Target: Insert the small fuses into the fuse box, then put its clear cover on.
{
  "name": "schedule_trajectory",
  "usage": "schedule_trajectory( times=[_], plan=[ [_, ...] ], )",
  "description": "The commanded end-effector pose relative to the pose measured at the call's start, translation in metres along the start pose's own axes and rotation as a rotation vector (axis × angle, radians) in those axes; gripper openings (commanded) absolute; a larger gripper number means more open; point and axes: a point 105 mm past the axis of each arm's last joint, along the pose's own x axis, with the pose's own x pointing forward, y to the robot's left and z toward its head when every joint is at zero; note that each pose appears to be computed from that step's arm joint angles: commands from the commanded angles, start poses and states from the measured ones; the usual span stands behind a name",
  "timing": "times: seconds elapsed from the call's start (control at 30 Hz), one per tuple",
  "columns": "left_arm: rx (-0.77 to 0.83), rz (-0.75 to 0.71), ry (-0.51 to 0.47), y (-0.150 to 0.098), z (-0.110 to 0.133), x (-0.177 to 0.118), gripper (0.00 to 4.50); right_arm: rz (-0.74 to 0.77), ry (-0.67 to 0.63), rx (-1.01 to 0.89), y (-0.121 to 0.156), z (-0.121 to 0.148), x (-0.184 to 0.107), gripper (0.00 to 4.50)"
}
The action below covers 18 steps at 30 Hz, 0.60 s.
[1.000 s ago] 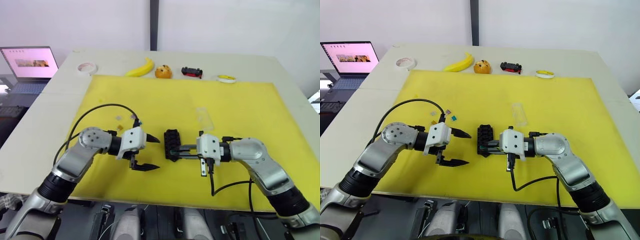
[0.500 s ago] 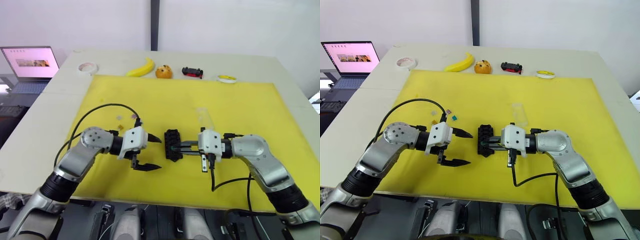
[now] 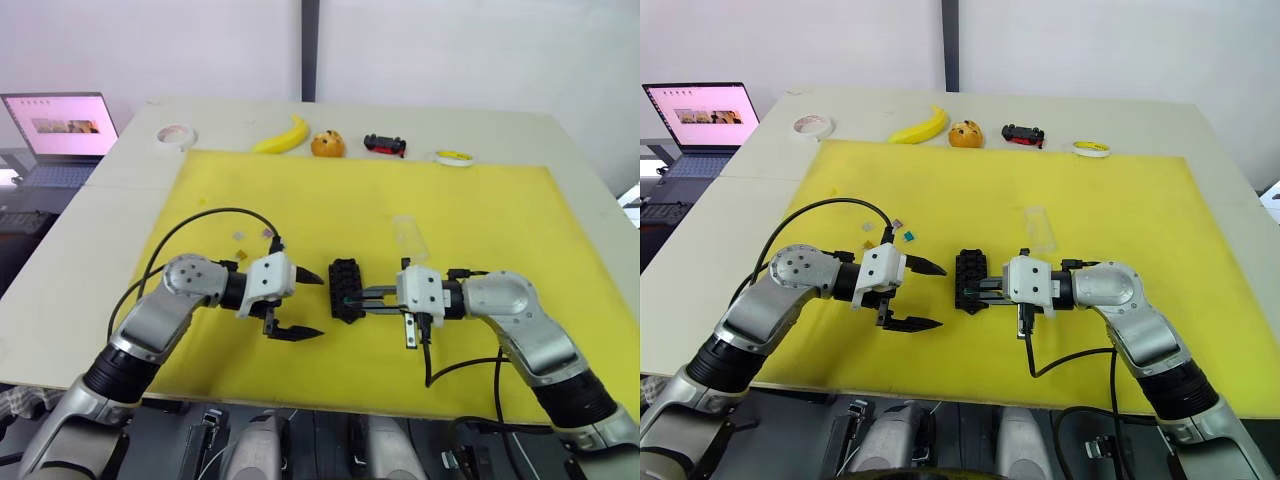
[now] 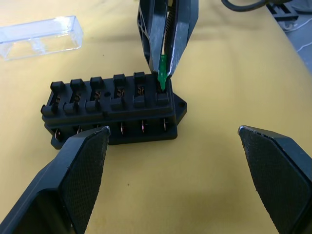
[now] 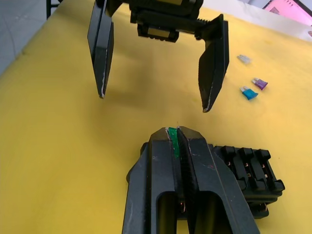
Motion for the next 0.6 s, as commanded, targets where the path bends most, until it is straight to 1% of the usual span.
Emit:
schedule_trajectory(
  times=[0.03, 0.6],
  plan=[
    [0.048, 0.006, -0.015, 0.0027, 0.0108, -0.0023, 4.44, -0.007, -0.01, -0.031, -0.0009, 0.0037, 0.0006, 0.0],
    [0.055, 0.008, -0.018, 0.0035, 0.0125, -0.0015, 4.44, 0.008, 0.001, -0.068, 0.0023, -0.0004, 0.0032, 0.0]
  ],
)
